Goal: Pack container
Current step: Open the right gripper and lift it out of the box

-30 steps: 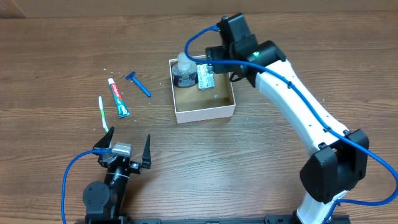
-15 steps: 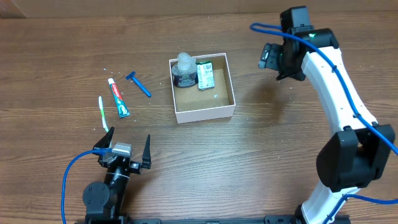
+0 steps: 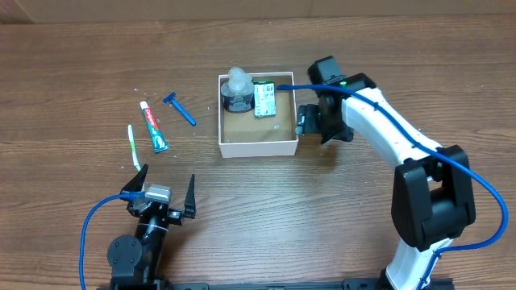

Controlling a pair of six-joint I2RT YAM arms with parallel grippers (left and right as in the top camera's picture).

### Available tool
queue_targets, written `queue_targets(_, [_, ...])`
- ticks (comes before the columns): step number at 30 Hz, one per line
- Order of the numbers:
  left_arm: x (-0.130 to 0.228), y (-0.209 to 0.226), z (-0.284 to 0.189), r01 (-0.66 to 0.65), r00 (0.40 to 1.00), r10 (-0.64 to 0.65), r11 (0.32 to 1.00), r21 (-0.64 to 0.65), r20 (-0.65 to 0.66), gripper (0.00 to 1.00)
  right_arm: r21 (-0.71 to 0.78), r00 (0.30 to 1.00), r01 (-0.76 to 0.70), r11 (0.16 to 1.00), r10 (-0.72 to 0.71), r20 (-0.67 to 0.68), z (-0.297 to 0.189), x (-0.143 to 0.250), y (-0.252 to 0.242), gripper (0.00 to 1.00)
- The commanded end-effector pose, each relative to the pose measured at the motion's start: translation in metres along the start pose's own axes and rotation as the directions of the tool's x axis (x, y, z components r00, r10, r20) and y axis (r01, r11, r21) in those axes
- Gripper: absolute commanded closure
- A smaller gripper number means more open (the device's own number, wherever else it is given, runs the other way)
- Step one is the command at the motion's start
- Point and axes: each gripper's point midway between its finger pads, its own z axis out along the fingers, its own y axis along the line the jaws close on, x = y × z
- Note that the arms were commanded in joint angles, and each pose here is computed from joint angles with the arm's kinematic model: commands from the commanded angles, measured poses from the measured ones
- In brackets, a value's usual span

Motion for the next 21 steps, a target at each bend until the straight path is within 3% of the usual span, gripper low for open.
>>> queue_targets(1, [0.000, 0.002, 0.000, 0.009, 1.000, -0.009, 1.000, -0.010, 0.004, 0.00, -0.016, 1.000, -0.007, 1.000, 0.007, -0.003, 0.000, 0.005, 0.009, 0.11])
queue_targets(7, [0.000, 0.002, 0.000, 0.009, 1.000, -0.009, 1.000, -0.010, 0.004, 0.00, -0.019, 1.000, -0.006, 1.000, 0.006, 0.000, 0.000, 0.004, 0.010, 0.11])
queue_targets(12, [0.000, 0.002, 0.000, 0.009, 1.000, -0.009, 1.000, -0.010, 0.004, 0.00, -0.031, 0.998, -0.029, 0.999, 0.031, 0.060, -0.017, -0.023, -0.006, 0.09])
queue_targets(17, [0.000, 0.002, 0.000, 0.009, 1.000, -0.009, 1.000, -0.010, 0.004, 0.00, -0.042, 0.985, -0.039, 0.998, 0.045, 0.166, -0.059, -0.072, -0.047, 0.00])
queue_targets(21, [0.000, 0.002, 0.000, 0.009, 1.000, -0.009, 1.000, -0.010, 0.004, 0.00, -0.012, 0.972, -0.096, 0.995, 0.096, 0.215, -0.068, -0.095, -0.096, 0.00])
